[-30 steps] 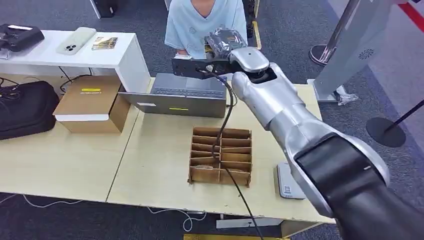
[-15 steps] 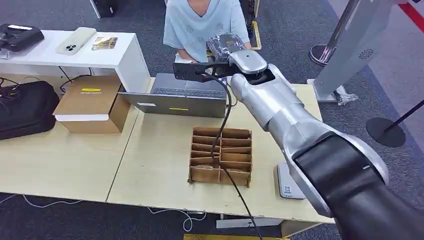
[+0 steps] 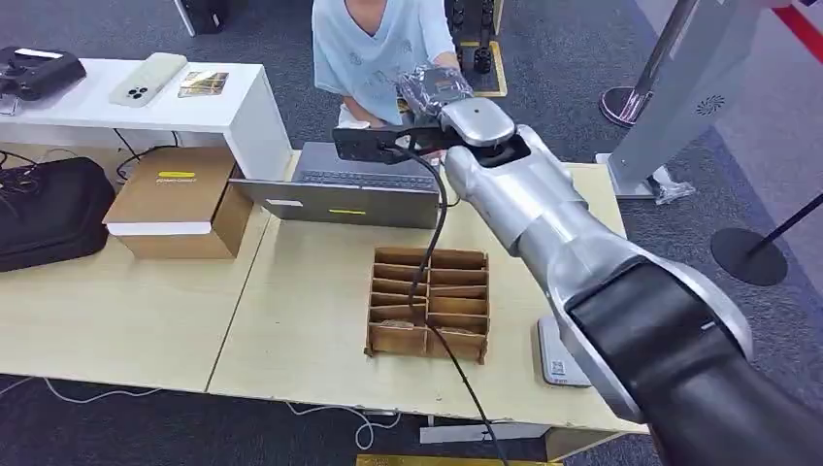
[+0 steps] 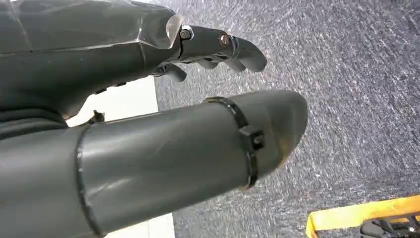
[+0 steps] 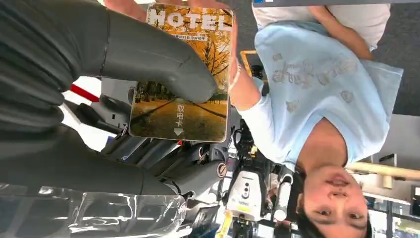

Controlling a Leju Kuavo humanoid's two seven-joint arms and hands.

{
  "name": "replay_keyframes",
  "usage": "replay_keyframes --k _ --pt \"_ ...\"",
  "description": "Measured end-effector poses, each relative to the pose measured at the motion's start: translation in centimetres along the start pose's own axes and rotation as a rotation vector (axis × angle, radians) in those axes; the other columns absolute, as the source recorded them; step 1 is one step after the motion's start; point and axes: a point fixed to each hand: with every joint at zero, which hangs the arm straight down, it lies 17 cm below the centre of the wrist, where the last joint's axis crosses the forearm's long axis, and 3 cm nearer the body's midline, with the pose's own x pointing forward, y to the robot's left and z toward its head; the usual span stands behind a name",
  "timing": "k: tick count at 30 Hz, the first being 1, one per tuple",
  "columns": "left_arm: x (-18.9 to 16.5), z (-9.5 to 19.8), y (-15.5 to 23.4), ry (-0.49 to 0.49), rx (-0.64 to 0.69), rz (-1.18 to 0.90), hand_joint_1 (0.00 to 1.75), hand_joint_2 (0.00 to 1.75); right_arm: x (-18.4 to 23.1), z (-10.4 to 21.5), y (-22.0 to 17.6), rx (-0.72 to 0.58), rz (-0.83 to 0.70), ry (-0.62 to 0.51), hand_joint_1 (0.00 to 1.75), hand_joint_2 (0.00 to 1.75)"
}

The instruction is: Pass the card to the sensor for recognition and then transmit it.

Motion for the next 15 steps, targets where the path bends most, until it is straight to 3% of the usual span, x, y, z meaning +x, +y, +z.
replay_keyframes --k 10,11,15 --pt "-0.07 0.00 -0.01 0.009 -0.001 0.035 0.00 0.00 -0.08 0.00 0.24 0.003 0.008 0.003 1.75 1.75" --pt "-0.06 0.00 -0.03 0.009 -0.002 0.035 0.00 0.00 -0.07 -0.01 0.21 0.001 0.008 0.003 0.00 1.75" --pt "-0.05 0.00 -0.01 0.009 -0.001 0.035 0.00 0.00 -0.10 -0.05 -0.08 -0.014 0.007 0.005 0.00 1.75"
